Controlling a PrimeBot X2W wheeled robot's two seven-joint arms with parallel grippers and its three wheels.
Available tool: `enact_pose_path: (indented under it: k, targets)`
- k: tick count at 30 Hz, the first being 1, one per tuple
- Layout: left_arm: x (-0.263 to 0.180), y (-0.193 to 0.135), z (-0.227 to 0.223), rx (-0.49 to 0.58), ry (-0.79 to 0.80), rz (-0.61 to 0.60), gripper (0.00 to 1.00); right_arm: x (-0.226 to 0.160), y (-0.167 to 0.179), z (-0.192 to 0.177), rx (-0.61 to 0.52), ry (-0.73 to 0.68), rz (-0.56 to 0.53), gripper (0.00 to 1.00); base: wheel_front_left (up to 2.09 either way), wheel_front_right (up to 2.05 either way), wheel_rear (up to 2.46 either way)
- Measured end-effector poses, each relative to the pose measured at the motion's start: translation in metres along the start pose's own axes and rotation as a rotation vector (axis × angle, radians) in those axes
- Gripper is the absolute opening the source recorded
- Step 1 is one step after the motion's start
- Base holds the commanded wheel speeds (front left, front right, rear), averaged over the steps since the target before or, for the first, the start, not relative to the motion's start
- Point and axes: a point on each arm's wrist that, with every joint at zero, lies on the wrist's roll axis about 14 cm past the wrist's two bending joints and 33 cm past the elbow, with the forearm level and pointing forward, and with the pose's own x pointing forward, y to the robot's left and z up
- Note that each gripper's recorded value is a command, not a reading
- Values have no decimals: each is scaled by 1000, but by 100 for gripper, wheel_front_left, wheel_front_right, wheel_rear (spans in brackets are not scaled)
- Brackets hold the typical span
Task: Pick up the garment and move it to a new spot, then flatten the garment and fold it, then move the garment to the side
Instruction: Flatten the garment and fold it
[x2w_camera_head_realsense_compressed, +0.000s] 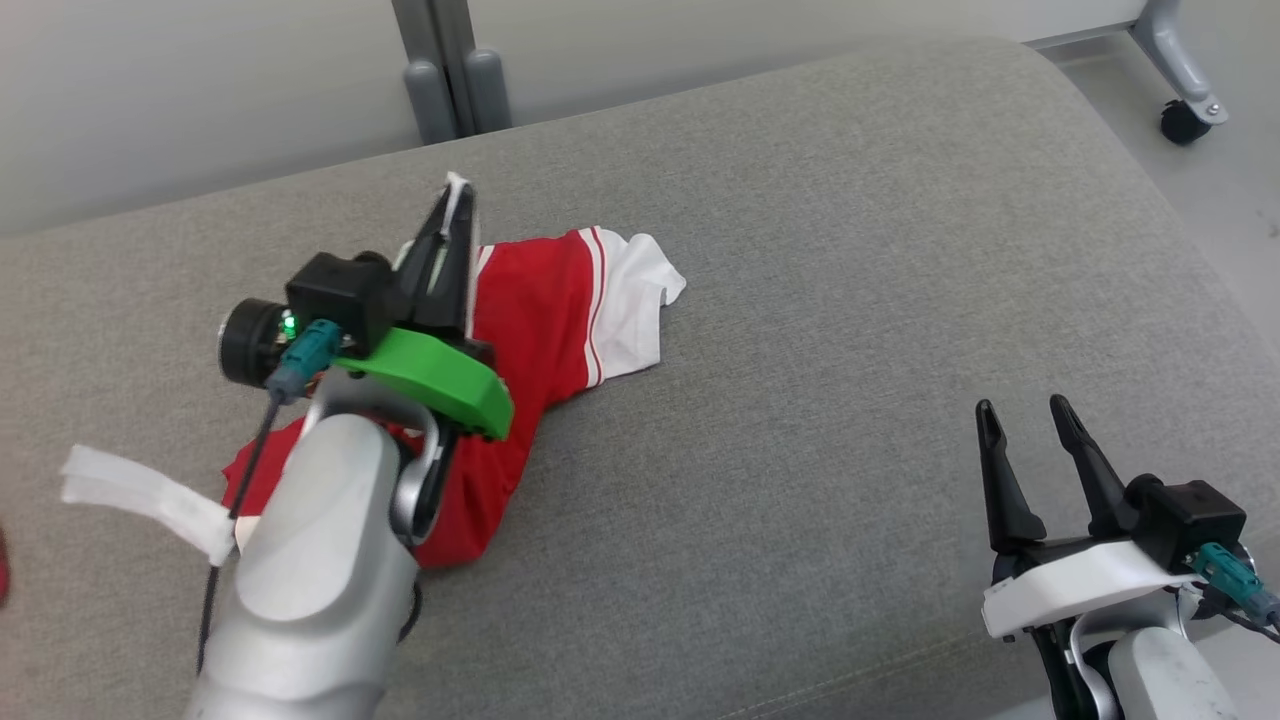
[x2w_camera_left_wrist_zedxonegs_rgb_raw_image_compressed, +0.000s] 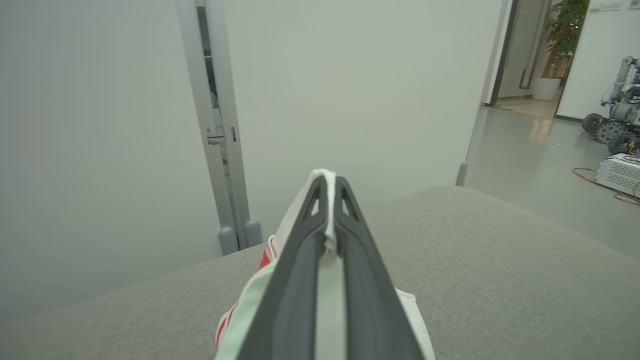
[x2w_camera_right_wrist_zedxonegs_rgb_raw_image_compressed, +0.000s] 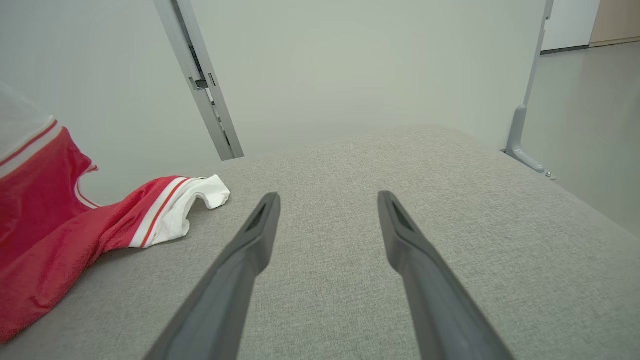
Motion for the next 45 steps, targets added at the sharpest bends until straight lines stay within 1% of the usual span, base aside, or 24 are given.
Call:
enact_pose_path:
  k: [4,7,9,13,16,17,18,19,21,24,28,29,32,34,37,38,45]
  targets:
    - [7,-59,-1,-24,9,-163,0,-6,-13,3,-6,-6,-39,100,0,0,0]
    - [-1,-100,-22,-38,75,-280,0,-10,-19,4,-9,-6,-59,100,0,0,0]
    - [-17,-131,-45,-77,146,-368,0,-13,-24,4,-12,-6,-73,100,0,0,0]
    - [-51,-189,-71,-153,245,-525,0,-17,-31,6,-17,-7,-96,100,0,0,0]
    - [-75,-213,-90,-158,315,-600,0,-18,-33,5,-19,-5,-103,100,0,0,0]
    - [-80,-219,-92,-170,326,-615,2,-18,-34,5,-19,-5,-104,100,0,0,0]
    - [-87,-225,-95,-171,344,-636,41,-18,-33,5,-19,-6,-102,100,0,0,0]
    - [-92,-229,-96,-169,347,-646,98,-18,-33,6,-18,-7,-102,100,0,0,0]
    - [-93,-231,-94,-178,336,-636,100,-17,-31,6,-16,-10,-96,100,0,0,0]
    - [-81,-224,-81,-164,281,-593,100,-15,-28,7,-14,-14,-85,100,0,0,0]
    - [-61,-202,-63,-139,217,-494,100,-16,-22,5,-14,-11,-68,100,0,0,0]
    - [-53,-184,-59,-117,201,-424,100,-15,-19,4,-12,-9,-57,100,0,0,0]
    - [-40,-154,-39,-107,133,-312,100,-13,-12,5,-10,-13,-35,100,0,0,0]
    - [-42,-130,-35,-88,112,-243,100,-13,-7,3,-10,-7,-22,100,0,0,0]
    - [-53,-88,-35,-67,104,-121,100,-10,0,3,-5,-11,1,100,0,0,0]
    - [-61,-59,-31,-49,90,-40,100,-8,6,3,-2,-12,17,100,0,0,0]
    - [-104,21,-12,29,33,208,100,-5,20,-2,0,0,59,100,0,0,0]
